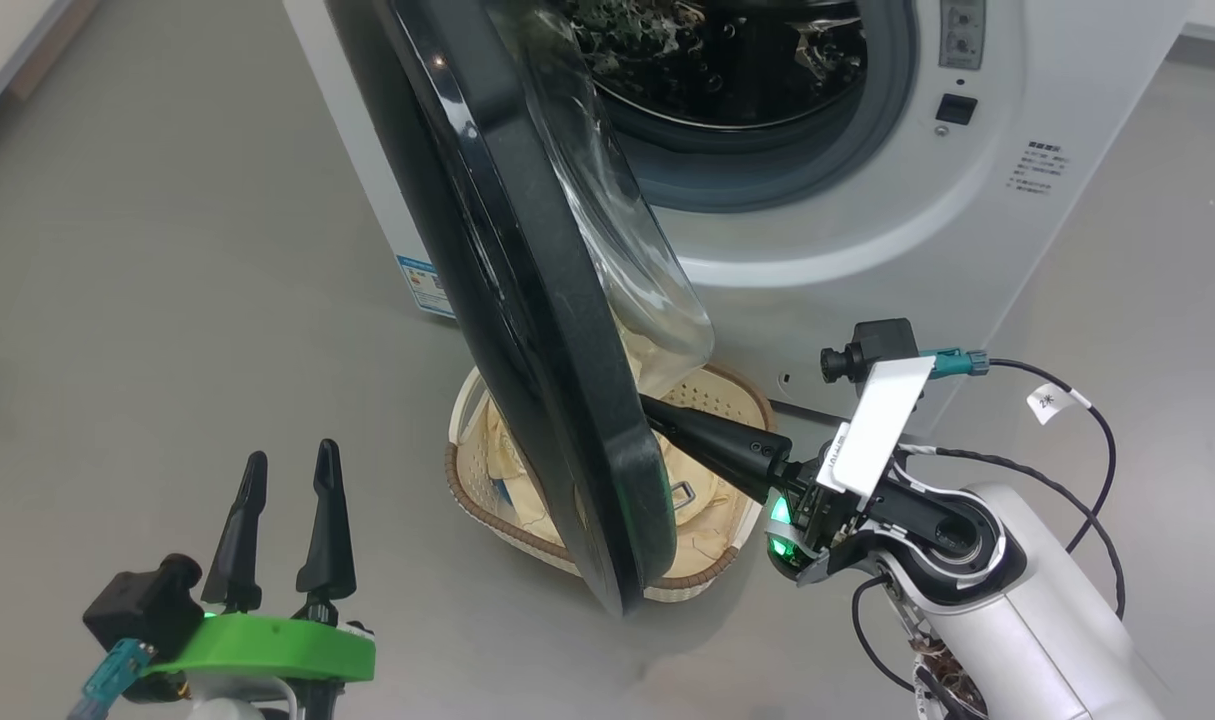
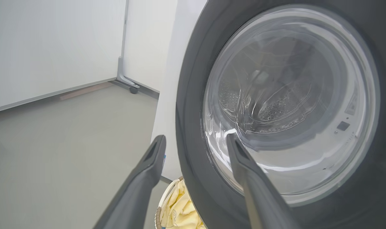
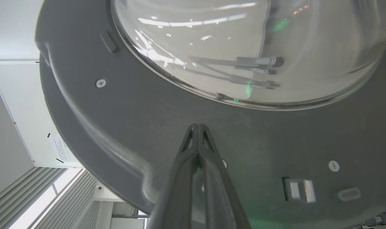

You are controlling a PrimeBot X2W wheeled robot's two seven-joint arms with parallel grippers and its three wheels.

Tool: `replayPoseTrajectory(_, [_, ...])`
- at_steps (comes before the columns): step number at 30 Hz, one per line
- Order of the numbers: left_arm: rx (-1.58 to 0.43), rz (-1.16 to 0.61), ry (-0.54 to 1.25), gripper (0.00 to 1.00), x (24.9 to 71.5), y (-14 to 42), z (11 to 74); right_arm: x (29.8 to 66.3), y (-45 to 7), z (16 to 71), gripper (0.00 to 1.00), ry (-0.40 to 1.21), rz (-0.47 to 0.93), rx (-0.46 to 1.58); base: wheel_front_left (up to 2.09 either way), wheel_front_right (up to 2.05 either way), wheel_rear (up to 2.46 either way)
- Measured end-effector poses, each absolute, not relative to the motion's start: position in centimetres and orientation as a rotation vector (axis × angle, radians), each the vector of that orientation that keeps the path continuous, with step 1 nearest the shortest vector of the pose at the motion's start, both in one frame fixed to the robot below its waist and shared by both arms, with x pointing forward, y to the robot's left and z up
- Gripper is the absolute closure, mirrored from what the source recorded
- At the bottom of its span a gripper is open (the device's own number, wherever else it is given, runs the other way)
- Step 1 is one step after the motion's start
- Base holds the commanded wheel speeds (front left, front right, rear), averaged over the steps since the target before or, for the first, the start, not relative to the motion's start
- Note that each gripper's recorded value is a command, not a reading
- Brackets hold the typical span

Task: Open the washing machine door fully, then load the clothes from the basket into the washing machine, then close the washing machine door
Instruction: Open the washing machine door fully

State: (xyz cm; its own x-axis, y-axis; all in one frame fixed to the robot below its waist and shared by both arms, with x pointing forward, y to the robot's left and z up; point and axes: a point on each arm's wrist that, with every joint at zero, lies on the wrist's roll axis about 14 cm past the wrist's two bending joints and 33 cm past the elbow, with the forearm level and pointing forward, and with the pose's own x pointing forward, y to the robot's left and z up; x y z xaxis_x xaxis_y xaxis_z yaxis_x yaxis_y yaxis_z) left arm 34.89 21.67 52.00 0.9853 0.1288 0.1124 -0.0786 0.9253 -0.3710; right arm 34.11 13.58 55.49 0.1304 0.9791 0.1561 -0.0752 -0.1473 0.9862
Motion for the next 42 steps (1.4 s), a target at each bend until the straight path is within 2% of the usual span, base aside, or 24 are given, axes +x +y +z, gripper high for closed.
replayPoseTrajectory(18, [-0.385,0.216,-0.192,0.0,30.3,24.5,53.0,28.8,17.5,56.4,1.0,1.079,1.34,1.283,0.0,0.0,0.0])
replayPoseTrajectory(37, [-0.38,0.303,-0.231,0.0,27.9,26.8,53.5,26.1,19.4,55.9,1.0,1.139,1.336,1.261,0.0,0.0,0.0])
replayPoseTrajectory(38, [-0.376,0.305,-0.232,0.0,27.9,26.9,53.5,26.2,19.4,56.0,0.89,1.13,1.335,1.26,0.0,0.0,0.0])
replayPoseTrajectory(39, [-0.375,0.307,-0.235,0.0,27.9,27.1,53.6,26.4,19.4,56.2,0.64,1.117,1.335,1.256,0.0,0.0,0.0])
replayPoseTrajectory(40, [-0.374,0.311,-0.237,0.0,27.9,27.2,53.6,26.5,19.3,56.3,0.54,1.103,1.337,1.247,0.0,0.0,0.0])
replayPoseTrajectory(41, [-0.373,0.313,-0.238,0.0,27.9,27.3,53.6,26.6,19.3,56.5,0.29,1.087,1.341,1.235,0.0,0.0,0.0])
replayPoseTrajectory(42, [-0.373,0.314,-0.239,0.0,28.0,27.4,53.6,26.8,19.2,56.7,0.11,1.066,1.34,1.227,0.0,0.0,0.0])
